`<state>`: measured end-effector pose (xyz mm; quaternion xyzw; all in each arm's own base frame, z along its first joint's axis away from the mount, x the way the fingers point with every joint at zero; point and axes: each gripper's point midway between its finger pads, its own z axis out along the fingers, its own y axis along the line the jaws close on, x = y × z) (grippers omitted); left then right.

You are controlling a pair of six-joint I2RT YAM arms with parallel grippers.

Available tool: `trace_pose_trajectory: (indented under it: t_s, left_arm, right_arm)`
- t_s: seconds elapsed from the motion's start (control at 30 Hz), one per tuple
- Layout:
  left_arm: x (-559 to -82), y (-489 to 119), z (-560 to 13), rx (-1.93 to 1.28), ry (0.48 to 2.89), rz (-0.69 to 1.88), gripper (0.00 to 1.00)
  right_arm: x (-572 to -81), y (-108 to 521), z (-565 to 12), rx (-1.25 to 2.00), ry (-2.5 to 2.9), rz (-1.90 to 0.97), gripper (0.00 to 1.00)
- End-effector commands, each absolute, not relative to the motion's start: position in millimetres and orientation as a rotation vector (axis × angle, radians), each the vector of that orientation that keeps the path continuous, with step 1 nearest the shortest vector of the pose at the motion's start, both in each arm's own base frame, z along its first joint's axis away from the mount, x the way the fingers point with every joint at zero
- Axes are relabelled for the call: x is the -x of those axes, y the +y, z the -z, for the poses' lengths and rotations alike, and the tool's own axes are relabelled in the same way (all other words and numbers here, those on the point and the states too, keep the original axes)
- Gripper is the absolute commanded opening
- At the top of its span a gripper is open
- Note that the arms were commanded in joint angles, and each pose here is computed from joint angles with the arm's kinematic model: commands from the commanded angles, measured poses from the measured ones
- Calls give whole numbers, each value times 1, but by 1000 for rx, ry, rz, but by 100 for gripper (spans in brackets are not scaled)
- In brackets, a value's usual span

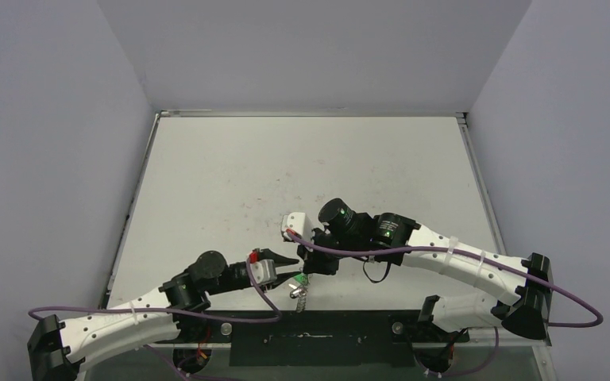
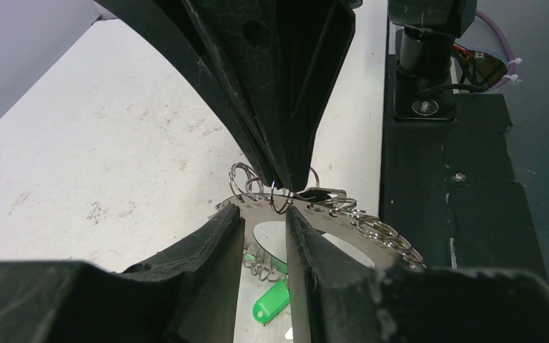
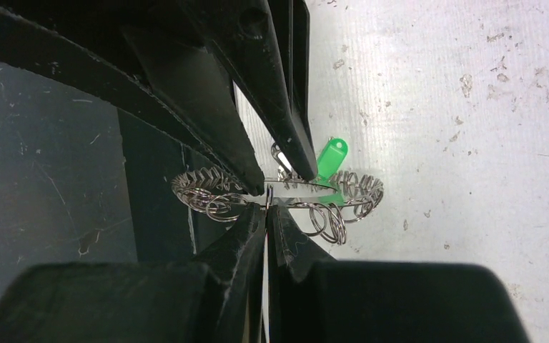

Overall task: Put the keys on the keyring
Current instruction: Adjust the key on the keyring.

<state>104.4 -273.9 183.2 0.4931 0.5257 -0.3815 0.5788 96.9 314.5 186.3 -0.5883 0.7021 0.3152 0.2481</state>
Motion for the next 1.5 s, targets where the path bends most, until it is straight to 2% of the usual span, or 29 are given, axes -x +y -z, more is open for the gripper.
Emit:
trace_pose_trajectory:
  t_s: [0.0,0.27,0.6,0.7,0.83,1.03,1.1,1.2,1.23,1.4,1.47]
  left_arm:
    - [-102,-284,-219,-1139,1129,927,26]
    - [-98,-291,-223,-1164,1095,960,12]
    - [-88,-296,-222,-1205,1069,1007,3]
    - [-88,-296,-224,-1205,1064,1009,3]
    - [-88,-297,-225,-1210,1062,1007,18]
    - [-88,-300,-222,-1246,1071,1000,19]
    - [-89,-302,-219,-1262,1084,997,17]
    - [-90,-304,-214,-1288,1106,985,2]
    - [-91,-304,-212,-1295,1112,980,0]
    - [-94,-304,-212,-1286,1116,966,0]
    - [-95,-303,-213,-1272,1114,960,0]
  right_arm:
    - [-98,329,-213,1587,1810,-917,0]
    - [-99,329,-212,1586,1814,-915,0]
    - [-101,330,-208,1592,1832,-899,0]
    - [-100,331,-207,1600,1836,-903,0]
    - [-96,332,-208,1614,1825,-927,0]
    - [-92,333,-209,1632,1812,-945,0]
    - [-91,333,-209,1636,1814,-946,0]
    - [-91,334,-211,1638,1808,-947,0]
    - [-91,333,-211,1639,1807,-945,0]
    - [-94,333,-214,1629,1796,-932,0]
    - [-97,333,-216,1613,1793,-916,7]
